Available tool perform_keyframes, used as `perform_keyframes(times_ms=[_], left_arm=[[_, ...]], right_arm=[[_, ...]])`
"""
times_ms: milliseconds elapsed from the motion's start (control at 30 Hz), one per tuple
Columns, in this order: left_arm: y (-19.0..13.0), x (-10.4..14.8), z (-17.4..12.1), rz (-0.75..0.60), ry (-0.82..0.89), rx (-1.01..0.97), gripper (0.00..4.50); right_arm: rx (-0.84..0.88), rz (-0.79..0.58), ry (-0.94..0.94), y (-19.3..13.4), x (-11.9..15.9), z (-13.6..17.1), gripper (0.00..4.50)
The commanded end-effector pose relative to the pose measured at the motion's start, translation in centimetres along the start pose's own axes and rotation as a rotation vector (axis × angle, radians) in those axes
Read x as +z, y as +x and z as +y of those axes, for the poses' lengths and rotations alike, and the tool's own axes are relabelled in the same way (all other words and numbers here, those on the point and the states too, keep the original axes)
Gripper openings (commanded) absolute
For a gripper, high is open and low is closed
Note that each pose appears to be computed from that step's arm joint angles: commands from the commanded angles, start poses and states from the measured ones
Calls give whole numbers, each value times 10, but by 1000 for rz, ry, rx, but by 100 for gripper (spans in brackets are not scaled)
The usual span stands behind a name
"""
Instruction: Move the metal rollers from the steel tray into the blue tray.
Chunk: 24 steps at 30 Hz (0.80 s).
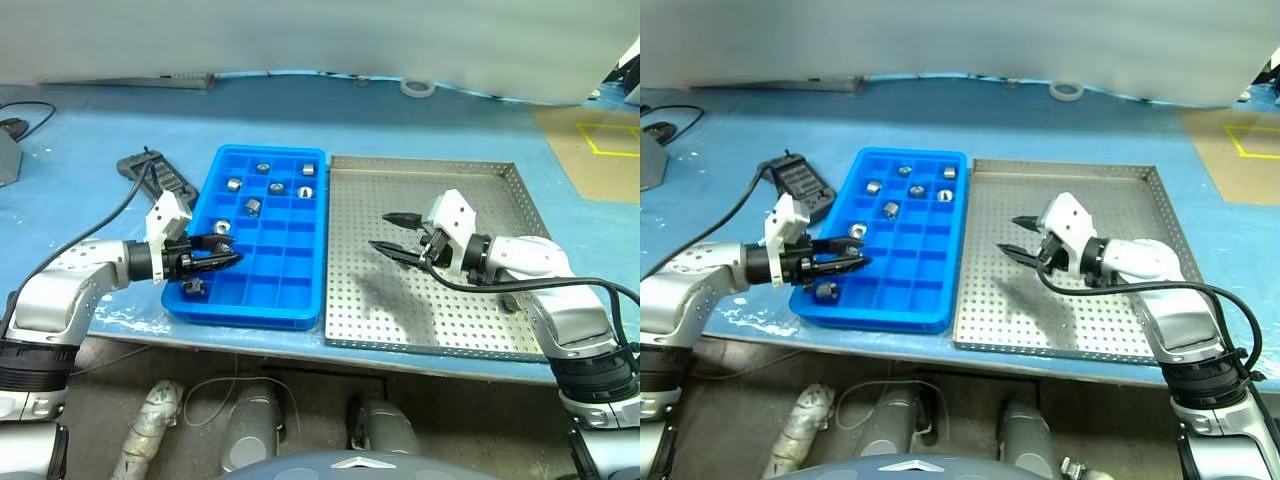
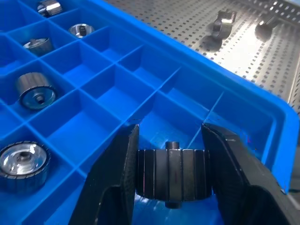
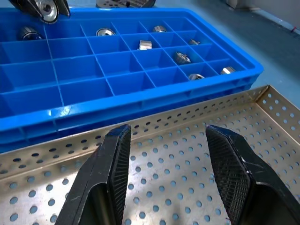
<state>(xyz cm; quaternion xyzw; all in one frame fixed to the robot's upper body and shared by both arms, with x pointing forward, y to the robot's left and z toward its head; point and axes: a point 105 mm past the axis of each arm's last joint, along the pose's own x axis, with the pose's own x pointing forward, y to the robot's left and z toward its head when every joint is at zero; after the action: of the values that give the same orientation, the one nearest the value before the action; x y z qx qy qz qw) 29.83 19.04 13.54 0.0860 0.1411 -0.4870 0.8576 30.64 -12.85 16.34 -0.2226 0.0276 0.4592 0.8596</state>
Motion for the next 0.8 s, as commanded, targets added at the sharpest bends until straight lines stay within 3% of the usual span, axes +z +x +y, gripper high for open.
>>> perform_keyframes(times_ms=[33,300,433,567,800], left_arm=[[-9,-3,9,26,39,60,207],[-22,-19,28,77,-2,131,207],[-10,-8,25,40,20,106,306],[4,1,24,-1,31,84,436],[17,18,27,-75,8,69,436]], right_arm=[[1,-25,-22,2,11,-2,265],[-5,-21,-17,3,10,2,265],[-7,-17,-17,3,7,2,269],[-15,-13,-20,2,5,2,269],[-21,-9,-19,2,3,3,269]])
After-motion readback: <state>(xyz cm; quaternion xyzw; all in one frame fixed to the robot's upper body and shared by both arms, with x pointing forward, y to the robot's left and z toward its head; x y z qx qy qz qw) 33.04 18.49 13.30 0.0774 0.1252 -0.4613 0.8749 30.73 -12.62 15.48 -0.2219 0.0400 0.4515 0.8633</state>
